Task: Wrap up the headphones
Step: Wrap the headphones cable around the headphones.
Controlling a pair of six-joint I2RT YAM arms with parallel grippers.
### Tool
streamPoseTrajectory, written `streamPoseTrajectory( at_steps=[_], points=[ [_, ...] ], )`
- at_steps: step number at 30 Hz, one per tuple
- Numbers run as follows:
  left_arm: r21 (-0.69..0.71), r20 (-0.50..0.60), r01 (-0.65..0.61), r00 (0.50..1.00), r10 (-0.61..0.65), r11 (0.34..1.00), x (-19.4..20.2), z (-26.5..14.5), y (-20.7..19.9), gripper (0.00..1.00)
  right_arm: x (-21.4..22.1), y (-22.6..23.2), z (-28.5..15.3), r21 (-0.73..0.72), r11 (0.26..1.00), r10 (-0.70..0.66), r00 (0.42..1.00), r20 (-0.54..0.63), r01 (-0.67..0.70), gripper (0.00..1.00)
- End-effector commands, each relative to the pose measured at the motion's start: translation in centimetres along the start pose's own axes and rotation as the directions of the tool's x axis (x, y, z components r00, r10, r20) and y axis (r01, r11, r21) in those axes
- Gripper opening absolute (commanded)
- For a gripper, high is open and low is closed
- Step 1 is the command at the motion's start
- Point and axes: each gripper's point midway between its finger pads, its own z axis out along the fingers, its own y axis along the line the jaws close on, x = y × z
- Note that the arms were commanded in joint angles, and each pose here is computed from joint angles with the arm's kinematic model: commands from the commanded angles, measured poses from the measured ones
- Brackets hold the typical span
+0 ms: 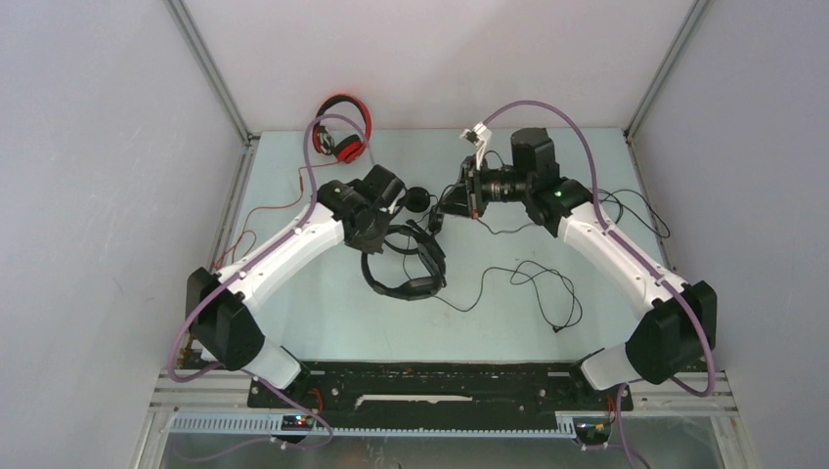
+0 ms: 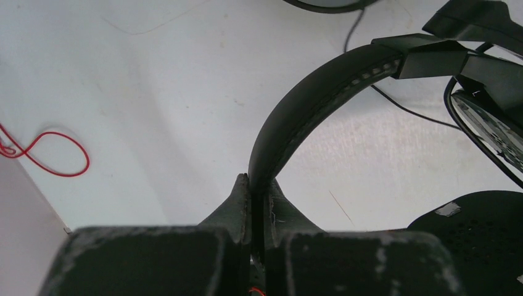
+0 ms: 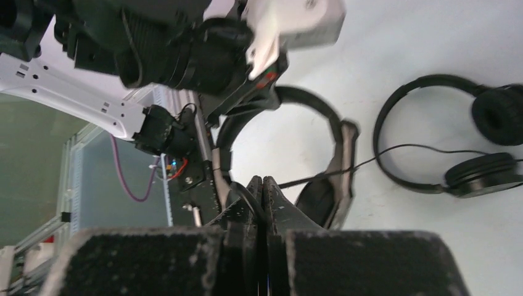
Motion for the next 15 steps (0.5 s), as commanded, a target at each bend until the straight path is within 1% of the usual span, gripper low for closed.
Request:
streamPoseTrajectory(
  at_steps=[1,6,8,10,15],
  points=[
    [-0.052,0.111,0.149,0.984,-0.143,0.987,-3.3,-1.1,2.2,0.0,-0.8,3.1,0.0,-0.001,0.998,0.059,0.998,-0.001,-0.059,0.0],
    [-0.077,0.194,0.253,0.953,-0.234,0.964,-5.2,-1.4,3.8,0.0,-1.0,4.1,1.1,0.023,0.992,0.121,0.993,0.005,-0.121,0.0],
    [-0.082,0.216,0.303,0.935,-0.28,0.949,-5.6,-1.3,4.6,0.0,-1.1,4.8,1.6,0.012,0.99,0.138,0.99,0.007,-0.138,0.0],
    [-0.078,0.242,0.35,0.915,-0.323,0.933,-6.1,-1.4,5.4,0.0,-1.5,5.8,2.2,-0.021,0.989,0.146,0.989,0.013,-0.146,0.0],
    [-0.043,0.307,0.436,0.862,-0.403,0.899,-7.5,-1.9,6.6,0.0,-2.3,9.8,3.6,-0.165,0.979,0.121,0.992,0.022,-0.116,0.0]
  ],
)
